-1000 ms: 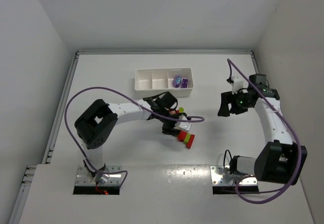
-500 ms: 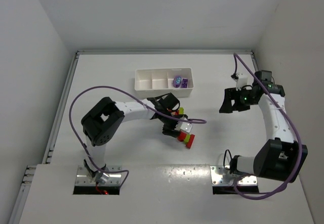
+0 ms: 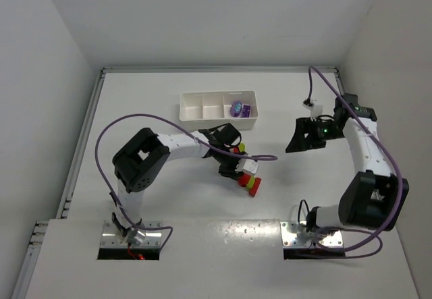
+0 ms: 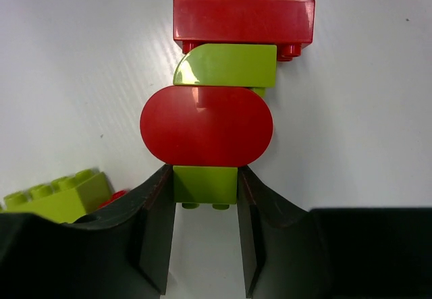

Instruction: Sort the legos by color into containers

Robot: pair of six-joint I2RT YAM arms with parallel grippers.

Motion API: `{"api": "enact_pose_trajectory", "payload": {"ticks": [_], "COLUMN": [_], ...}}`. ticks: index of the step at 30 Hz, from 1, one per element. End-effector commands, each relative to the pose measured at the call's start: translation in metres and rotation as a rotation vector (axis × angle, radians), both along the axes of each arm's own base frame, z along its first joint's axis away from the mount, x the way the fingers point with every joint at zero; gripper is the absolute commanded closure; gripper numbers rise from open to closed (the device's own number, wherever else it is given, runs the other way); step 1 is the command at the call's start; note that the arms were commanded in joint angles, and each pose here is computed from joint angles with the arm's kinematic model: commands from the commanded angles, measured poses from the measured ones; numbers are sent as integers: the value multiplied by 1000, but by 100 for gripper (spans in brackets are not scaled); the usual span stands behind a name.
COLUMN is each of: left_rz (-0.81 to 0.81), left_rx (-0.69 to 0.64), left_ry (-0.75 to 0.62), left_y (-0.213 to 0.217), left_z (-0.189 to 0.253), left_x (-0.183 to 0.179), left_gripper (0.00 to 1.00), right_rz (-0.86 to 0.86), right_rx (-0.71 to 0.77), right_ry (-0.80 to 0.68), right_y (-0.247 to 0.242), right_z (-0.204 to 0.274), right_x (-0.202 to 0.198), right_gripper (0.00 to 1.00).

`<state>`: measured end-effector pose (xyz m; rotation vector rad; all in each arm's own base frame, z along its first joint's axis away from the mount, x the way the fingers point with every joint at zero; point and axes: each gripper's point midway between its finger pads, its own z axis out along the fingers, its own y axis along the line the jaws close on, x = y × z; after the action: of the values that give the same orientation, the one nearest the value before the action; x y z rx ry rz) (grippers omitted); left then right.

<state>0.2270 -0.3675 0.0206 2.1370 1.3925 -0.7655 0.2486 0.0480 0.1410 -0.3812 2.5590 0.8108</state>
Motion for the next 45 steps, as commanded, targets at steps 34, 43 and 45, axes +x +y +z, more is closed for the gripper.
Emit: {"api": "enact_pose_trajectory", "payload": {"ticks": [34,43,45], "left_rz": [49,34,33], "left_rx": [-385,-413,-422], "left_ry": [-229,-270,-277], "left_y": [-31,-37,-39], "left_z": [167,178,183], "left_x": [-4,-1,0], "left_gripper": [78,78,78], "right_rz": [234,281,291], "right_rx": [657,610,608], "right_ry": [249,274,278], "right_y": [113,123,126], "right_z": [36,26,25], "right_x": [-5,-10,-9], "right_gripper": [27,28,30]}}
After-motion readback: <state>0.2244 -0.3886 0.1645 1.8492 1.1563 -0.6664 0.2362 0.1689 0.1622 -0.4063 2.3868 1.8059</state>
